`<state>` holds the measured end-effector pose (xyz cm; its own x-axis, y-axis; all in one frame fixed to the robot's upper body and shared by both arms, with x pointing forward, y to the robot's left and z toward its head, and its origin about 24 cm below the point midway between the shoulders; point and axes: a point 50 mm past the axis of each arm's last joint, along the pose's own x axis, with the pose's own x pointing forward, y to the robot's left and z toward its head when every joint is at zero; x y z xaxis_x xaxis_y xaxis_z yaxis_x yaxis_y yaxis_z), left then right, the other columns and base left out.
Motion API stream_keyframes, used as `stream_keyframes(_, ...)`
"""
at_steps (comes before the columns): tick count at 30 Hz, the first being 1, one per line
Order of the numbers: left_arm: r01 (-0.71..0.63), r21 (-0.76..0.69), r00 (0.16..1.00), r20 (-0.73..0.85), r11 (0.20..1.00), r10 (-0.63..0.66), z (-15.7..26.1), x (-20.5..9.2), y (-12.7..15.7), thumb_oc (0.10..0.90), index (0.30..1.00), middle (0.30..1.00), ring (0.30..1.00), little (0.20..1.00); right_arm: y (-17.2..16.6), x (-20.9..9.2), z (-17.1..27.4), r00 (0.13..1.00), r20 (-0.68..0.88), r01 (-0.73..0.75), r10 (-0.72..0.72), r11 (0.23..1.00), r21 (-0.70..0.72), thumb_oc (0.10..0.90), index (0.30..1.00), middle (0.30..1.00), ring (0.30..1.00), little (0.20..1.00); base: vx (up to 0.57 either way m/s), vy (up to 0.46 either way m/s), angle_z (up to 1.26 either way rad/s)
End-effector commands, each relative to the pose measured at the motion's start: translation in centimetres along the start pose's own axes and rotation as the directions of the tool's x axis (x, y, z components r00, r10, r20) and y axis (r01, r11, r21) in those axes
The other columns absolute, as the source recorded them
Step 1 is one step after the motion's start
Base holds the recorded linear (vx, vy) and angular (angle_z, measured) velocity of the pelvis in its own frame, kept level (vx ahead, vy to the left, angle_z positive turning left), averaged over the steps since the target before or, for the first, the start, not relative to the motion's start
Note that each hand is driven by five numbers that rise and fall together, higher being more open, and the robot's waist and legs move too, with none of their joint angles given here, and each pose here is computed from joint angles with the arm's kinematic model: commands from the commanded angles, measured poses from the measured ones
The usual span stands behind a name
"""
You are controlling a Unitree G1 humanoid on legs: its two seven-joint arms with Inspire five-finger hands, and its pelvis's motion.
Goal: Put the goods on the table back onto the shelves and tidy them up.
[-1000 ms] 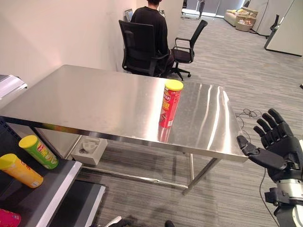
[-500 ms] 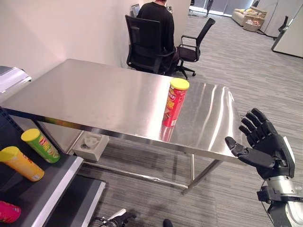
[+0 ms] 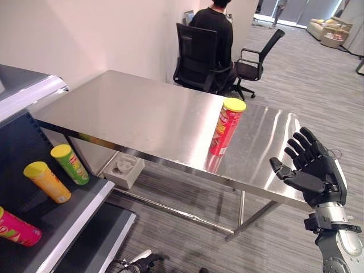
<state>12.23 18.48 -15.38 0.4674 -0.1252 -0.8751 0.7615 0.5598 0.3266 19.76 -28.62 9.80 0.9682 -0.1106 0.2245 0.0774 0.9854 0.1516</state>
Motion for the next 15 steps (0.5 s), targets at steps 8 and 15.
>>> stream_keyframes(8, -0.079, 0.039, 0.988, 0.136, 0.996, 0.073, 3.9, 0.8, 2.9, 0.800, 0.900, 0.900, 0.900, 0.900, 0.3, 4.0, 7.1, 0.939, 0.338, -0.045, 0.055, 0.998, -0.038, 0.800, 0.900, 0.900, 0.900, 0.900, 0.01, 0.001, 0.10)
stream_keyframes(15, -0.077, 0.038, 0.988, 0.138, 0.996, 0.072, 4.1, 0.9, 2.9, 0.800, 0.900, 0.900, 0.900, 0.900, 0.4, 5.1, 7.4, 0.943, 0.325, -0.057, 0.072, 0.997, -0.057, 0.800, 0.900, 0.900, 0.900, 0.900, 0.00, 0.002, 0.05)
